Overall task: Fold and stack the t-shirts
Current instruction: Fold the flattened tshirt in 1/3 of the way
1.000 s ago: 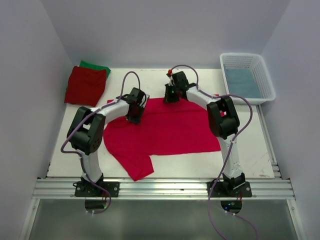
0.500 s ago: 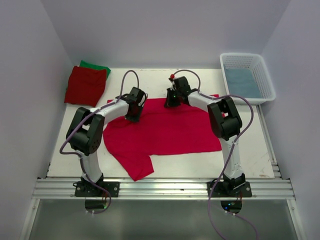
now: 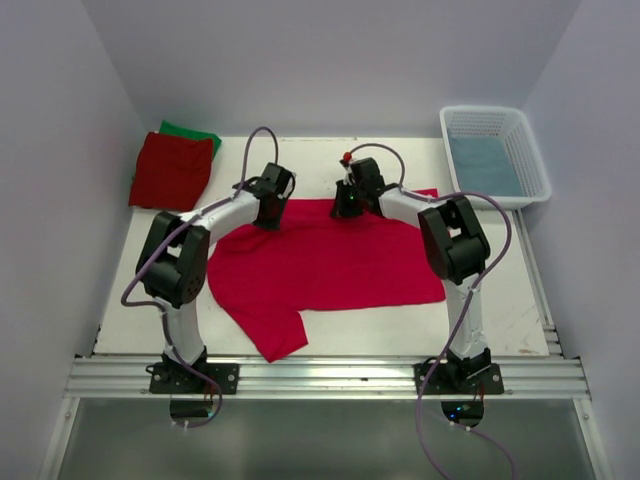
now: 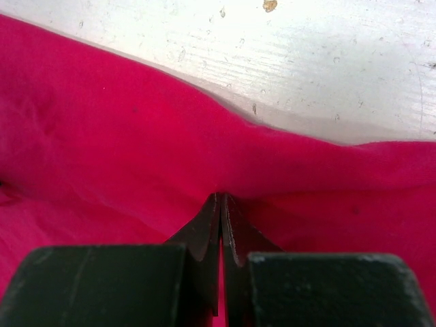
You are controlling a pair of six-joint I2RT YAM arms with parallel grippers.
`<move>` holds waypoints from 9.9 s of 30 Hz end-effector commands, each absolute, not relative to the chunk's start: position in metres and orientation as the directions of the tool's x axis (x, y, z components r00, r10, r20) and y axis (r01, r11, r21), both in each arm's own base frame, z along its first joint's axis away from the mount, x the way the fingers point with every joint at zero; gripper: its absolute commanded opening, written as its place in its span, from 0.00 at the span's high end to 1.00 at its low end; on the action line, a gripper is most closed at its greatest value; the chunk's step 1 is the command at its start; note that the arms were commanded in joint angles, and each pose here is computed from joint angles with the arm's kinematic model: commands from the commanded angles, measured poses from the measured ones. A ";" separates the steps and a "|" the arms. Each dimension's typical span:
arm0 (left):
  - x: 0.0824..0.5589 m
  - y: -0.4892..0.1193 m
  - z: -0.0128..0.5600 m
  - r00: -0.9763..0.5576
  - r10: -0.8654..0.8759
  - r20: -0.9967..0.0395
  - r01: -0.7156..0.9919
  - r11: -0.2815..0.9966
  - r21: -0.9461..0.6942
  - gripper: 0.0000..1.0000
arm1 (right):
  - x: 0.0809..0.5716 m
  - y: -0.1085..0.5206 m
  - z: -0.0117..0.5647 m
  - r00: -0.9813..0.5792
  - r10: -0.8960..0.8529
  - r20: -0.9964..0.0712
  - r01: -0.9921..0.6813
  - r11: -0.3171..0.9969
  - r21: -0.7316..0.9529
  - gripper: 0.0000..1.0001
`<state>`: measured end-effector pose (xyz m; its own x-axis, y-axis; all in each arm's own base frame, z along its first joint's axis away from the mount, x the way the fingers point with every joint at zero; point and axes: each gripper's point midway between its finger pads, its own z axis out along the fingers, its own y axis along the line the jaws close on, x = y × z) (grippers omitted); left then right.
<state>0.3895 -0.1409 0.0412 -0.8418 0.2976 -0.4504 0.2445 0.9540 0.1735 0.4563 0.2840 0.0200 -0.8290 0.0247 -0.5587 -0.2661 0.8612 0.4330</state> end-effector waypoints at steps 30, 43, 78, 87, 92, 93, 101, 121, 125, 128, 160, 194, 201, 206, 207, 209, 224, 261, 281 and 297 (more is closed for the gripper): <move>0.331 -0.152 0.039 -0.845 0.382 -0.373 0.395 0.918 0.046 1.00 | 0.427 0.253 -0.004 -0.883 -0.039 -0.468 -0.229 0.906 0.357 1.00; 0.360 -0.145 0.024 -0.855 0.350 -0.383 0.334 0.936 0.110 1.00 | 0.422 0.251 -0.008 -0.887 -0.042 -0.460 -0.228 0.906 0.356 1.00; 0.436 -0.149 0.033 -0.841 0.247 -0.481 0.262 0.964 0.037 1.00 | 0.426 0.249 -0.007 -0.884 -0.073 -0.461 -0.247 0.912 0.328 1.00; 0.464 -0.134 0.036 -0.835 0.202 -0.512 0.210 0.977 0.044 1.00 | 0.426 0.245 -0.007 -0.884 -0.075 -0.461 -0.247 0.913 0.324 1.00; 0.484 -0.130 0.058 -0.795 0.175 -0.581 0.182 0.982 0.046 1.00 | 0.426 0.243 -0.008 -0.886 -0.073 -0.459 -0.244 0.914 0.324 1.00; 0.490 -0.130 0.061 -0.789 0.171 -0.590 0.179 0.983 0.045 1.00 | 0.425 0.243 -0.008 -0.887 -0.075 -0.456 -0.244 0.914 0.324 1.00; 0.511 -0.134 0.055 -0.785 0.150 -0.601 0.175 0.984 0.017 1.00 | 0.423 0.240 -0.013 -0.891 -0.078 -0.448 -0.242 0.915 0.322 1.00; 0.426 -0.159 0.072 -0.817 0.189 -0.545 0.281 0.956 -0.089 1.00 | 0.424 0.233 -0.020 -0.894 -0.068 -0.442 -0.233 0.914 0.331 1.00; 0.400 -0.168 0.043 -0.838 0.249 -0.486 0.329 0.941 -0.086 1.00 | 0.424 0.234 -0.022 -0.897 -0.065 -0.438 -0.231 0.913 0.337 1.00; 0.399 -0.169 0.028 -0.854 0.251 -0.457 0.325 0.941 -0.091 1.00 | 0.424 0.235 -0.021 -0.897 -0.062 -0.439 -0.230 0.911 0.342 1.00; 0.534 -0.152 0.059 -0.768 0.164 -0.619 0.219 0.976 -0.013 1.00 | 0.420 0.229 -0.027 -0.902 -0.084 -0.424 -0.235 0.919 0.318 1.00; 0.564 -0.174 0.186 -0.489 0.030 -0.872 0.301 0.944 -0.136 1.00 | 0.413 0.224 -0.040 -0.913 -0.092 -0.397 -0.229 0.922 0.313 1.00; 0.541 -0.157 0.296 -0.299 -0.068 -0.952 0.248 0.958 -0.146 0.51 | 0.413 0.224 -0.041 -0.912 -0.096 -0.398 -0.232 0.922 0.310 1.00; 0.498 -0.140 0.225 -0.579 -0.094 -0.810 0.101 0.977 -0.186 0.30 | 0.414 0.226 -0.037 -0.911 -0.087 -0.404 -0.230 0.919 0.322 1.00; 0.479 -0.137 0.187 -0.658 -0.080 -0.748 0.081 0.981 -0.177 0.29 | 0.415 0.227 -0.036 -0.909 -0.087 -0.408 -0.233 0.917 0.323 1.00; 0.458 -0.137 0.161 -0.699 -0.087 -0.710 0.057 0.983 -0.177 0.27 | 0.414 0.227 -0.037 -0.911 -0.085 -0.404 -0.231 0.917 0.326 1.00; 0.413 -0.159 0.110 -0.646 -0.225 -0.730 0.021 0.950 -0.312 0.19 | 0.410 0.225 -0.039 -0.913 -0.080 -0.400 -0.225 0.917 0.329 1.00; 0.486 -0.167 0.079 -0.501 -0.192 -0.844 0.083 0.960 -0.267 0.24 | 0.407 0.221 -0.038 -0.915 -0.095 -0.392 -0.232 0.919 0.318 1.00; 0.511 -0.162 0.077 -0.452 -0.189 -0.872 0.108 0.959 -0.264 0.36 | 0.405 0.215 -0.044 -0.921 -0.099 -0.377 -0.227 0.923 0.311 1.00; 0.510 -0.167 0.081 -0.456 -0.213 -0.864 0.139 0.942 -0.305 0.73 | 0.404 0.214 -0.044 -0.923 -0.098 -0.373 -0.224 0.923 0.313 1.00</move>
<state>0.4911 -0.1643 0.0488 -0.5451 -0.1788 -0.8191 0.1091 0.9535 -0.2808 0.4425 0.2578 0.0169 -0.8412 -0.0369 -0.5395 -0.3133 0.8464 0.4306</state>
